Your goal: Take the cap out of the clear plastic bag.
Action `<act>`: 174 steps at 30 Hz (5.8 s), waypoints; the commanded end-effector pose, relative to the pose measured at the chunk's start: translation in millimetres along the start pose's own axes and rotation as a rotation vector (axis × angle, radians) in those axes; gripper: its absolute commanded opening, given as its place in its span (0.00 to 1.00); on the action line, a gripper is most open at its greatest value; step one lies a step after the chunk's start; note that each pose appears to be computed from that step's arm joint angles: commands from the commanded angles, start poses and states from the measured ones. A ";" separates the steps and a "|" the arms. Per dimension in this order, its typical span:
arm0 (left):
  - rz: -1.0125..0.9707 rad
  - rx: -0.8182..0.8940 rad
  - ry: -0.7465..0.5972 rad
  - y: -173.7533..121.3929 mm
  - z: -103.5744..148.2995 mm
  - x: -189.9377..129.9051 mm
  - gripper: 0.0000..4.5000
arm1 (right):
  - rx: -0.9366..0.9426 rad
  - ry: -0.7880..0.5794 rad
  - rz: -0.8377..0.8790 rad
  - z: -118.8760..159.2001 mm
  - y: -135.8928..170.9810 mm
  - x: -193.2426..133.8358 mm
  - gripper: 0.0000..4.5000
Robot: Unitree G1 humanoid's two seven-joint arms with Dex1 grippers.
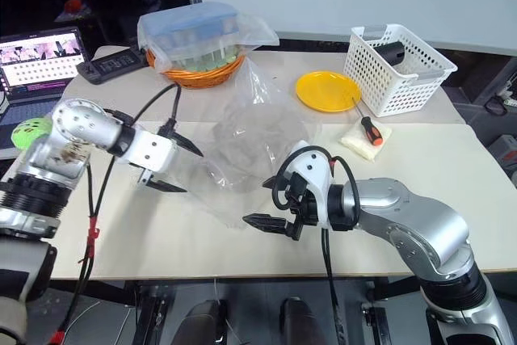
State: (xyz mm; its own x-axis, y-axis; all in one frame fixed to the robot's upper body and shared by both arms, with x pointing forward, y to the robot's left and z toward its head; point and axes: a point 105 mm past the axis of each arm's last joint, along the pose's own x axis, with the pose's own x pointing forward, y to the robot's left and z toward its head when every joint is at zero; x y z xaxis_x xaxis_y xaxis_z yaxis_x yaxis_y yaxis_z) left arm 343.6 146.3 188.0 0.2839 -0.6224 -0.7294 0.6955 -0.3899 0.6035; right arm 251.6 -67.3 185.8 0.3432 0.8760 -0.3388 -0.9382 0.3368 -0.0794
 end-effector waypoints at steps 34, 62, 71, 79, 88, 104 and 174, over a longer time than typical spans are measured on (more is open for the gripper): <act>0.651 -0.090 0.138 47.8 -36.7 58.9 0.00 | -0.059 -0.034 -0.065 12.9 -3.7 -9.6 1.00; 1.330 -0.565 0.845 21.7 -52.7 -5.0 0.00 | -0.079 -0.037 -0.059 17.3 -6.6 -7.0 1.00; 1.046 -0.987 0.481 24.1 -27.6 76.9 0.53 | -0.091 -0.041 -0.062 19.7 -8.5 -4.5 1.00; 0.921 -1.110 0.284 32.8 -7.2 73.8 0.99 | -0.090 -0.043 -0.065 19.1 -9.4 -1.0 1.00; 0.610 -0.906 -0.018 29.6 37.2 29.5 0.99 | -0.098 -0.055 -0.040 20.7 -10.1 2.9 1.00; 0.559 -0.280 0.202 15.1 11.1 -37.1 0.99 | -0.098 -0.065 0.029 17.3 -5.9 12.6 1.00; 0.686 -0.567 -0.148 86.4 60.8 9.2 0.00 | 1.370 -0.499 -0.203 33.0 -96.6 190.5 0.85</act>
State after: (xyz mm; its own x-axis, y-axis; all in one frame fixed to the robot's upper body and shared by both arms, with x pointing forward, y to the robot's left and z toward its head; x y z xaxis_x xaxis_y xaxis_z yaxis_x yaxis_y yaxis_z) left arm 371.2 67.7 243.7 0.6932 -0.6835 -0.2287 0.6564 0.4675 0.5921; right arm 431.9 7.8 132.6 0.7915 0.5900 -0.1593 -0.1159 0.4009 0.9088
